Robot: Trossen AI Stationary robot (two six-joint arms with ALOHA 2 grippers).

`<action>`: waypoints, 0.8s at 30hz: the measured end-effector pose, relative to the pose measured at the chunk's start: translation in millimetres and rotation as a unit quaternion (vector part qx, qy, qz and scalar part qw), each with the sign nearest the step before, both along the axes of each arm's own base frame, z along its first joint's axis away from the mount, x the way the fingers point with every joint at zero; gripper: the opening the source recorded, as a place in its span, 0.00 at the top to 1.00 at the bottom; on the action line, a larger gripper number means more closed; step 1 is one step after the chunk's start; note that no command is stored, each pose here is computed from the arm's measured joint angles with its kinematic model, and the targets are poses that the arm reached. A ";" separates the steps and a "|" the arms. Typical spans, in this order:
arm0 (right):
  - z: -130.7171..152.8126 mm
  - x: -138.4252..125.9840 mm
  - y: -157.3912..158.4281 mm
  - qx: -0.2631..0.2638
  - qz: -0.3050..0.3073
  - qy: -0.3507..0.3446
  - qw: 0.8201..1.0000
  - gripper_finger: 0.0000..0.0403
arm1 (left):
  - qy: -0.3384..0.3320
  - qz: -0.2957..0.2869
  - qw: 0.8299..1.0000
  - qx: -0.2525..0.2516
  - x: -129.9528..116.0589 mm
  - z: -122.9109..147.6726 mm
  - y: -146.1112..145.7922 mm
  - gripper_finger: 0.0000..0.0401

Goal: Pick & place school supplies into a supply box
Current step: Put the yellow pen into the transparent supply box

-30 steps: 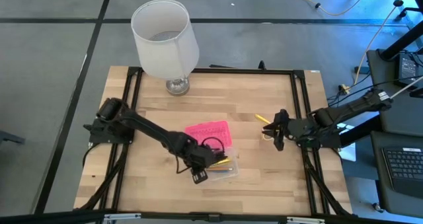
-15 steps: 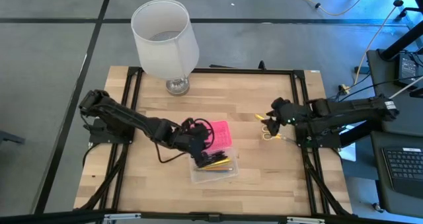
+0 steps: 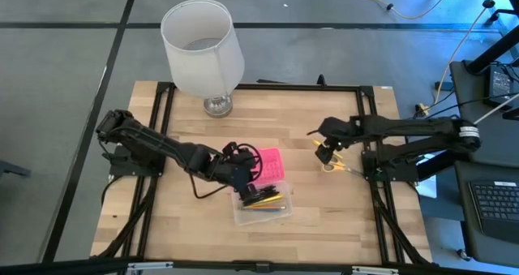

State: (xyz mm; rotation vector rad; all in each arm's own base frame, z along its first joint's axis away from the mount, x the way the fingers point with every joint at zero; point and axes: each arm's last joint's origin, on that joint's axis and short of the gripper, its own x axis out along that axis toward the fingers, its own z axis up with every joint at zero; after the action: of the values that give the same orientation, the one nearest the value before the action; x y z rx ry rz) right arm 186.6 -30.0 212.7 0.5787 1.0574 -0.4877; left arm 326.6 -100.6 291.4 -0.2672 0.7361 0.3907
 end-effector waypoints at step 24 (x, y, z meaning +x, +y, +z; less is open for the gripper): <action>-66.8 26.9 -47.5 -0.011 0.060 0.139 0.988 0.39 | -0.022 -0.003 1.000 -0.003 3.6 2.9 -0.8 0.80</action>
State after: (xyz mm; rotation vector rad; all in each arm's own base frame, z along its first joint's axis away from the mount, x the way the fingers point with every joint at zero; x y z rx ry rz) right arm 213.5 -77.5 145.9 0.4320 1.3425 -0.4811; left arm 330.2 -101.4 294.3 -0.2772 0.6946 0.3753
